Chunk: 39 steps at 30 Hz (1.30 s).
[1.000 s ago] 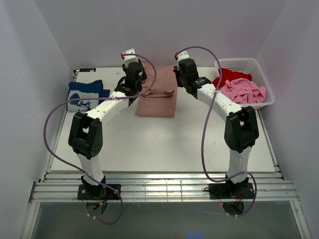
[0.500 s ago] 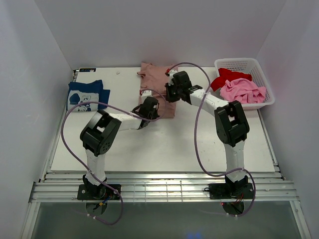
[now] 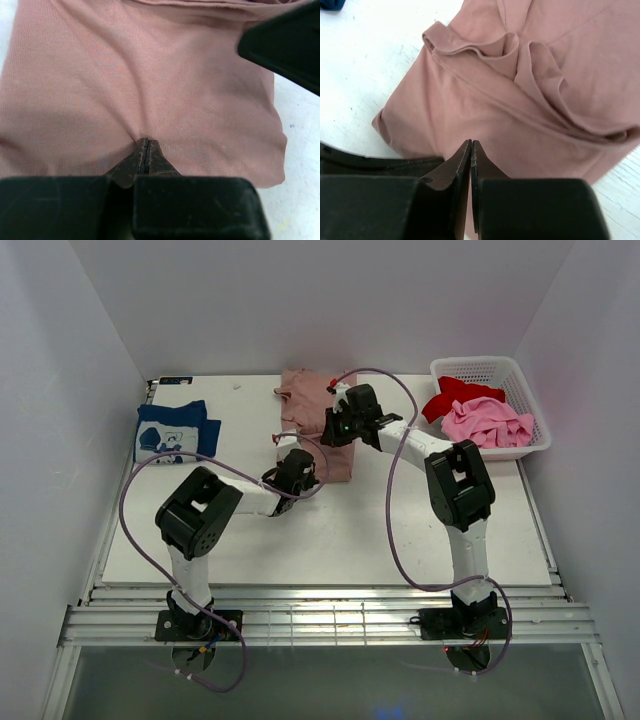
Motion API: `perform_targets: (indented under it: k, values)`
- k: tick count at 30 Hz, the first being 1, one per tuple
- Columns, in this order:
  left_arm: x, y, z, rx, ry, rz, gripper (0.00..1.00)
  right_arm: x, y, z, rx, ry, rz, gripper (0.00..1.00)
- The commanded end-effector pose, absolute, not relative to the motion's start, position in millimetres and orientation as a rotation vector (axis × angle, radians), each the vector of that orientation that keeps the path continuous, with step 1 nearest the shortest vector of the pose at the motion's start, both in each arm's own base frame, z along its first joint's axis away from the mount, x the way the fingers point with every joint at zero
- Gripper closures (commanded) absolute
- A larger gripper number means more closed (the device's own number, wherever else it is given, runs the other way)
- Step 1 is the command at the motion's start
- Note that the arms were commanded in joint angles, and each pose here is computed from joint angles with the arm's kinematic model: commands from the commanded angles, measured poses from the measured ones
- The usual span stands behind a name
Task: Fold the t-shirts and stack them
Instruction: Fold the tshirt
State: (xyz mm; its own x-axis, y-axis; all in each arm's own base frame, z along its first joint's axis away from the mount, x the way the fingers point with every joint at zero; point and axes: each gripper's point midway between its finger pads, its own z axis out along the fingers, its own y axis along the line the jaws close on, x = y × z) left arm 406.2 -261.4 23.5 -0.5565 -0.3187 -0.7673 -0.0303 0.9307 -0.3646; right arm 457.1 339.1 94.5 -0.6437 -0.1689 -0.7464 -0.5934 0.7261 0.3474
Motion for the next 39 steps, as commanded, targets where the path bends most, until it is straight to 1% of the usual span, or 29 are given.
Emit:
perform_targets:
  k: [1, 10, 24, 31, 35, 36, 37, 38, 39]
  values:
    - [342.8, -239.7, -32.0, -0.198, 2.355, -0.266, 1.0, 458.2, 355.2, 86.6, -0.574, 2.206, 0.855, 0.92]
    - [313.7, -237.3, -37.6, -0.201, 2.379, -0.268, 1.0, 454.4, 358.0, 53.9, -0.553, 2.264, 0.881, 0.92]
    - [244.7, -225.7, -60.5, -0.177, 2.475, -0.265, 1.0, 466.7, 359.7, 62.8, -0.551, 2.232, 0.86, 0.92]
    - [198.7, -220.9, -72.7, -0.118, 2.534, -0.203, 1.0, 468.1, 363.5, 63.7, -0.534, 2.233, 0.88, 0.92]
    - [178.5, -215.9, -79.3, -0.109, 2.558, -0.174, 1.0, 472.1, 366.6, 73.6, -0.522, 2.196, 0.9, 0.92]
    - [179.3, -223.3, -72.2, -0.087, 2.532, -0.165, 1.0, 470.7, 365.4, 88.5, -0.529, 2.169, 0.893, 0.92]
    - [177.1, -219.2, -73.7, -0.079, 2.542, -0.142, 1.0, 470.1, 363.4, 84.5, -0.523, 2.179, 0.882, 0.92]
    - [182.3, -220.8, -69.0, -0.077, 2.515, -0.125, 1.0, 470.0, 361.2, 105.2, -0.522, 2.143, 0.873, 0.92]
    - [187.9, -226.9, -61.4, -0.072, 2.497, -0.119, 1.0, 468.9, 357.8, 112.2, -0.529, 2.129, 0.849, 0.92]
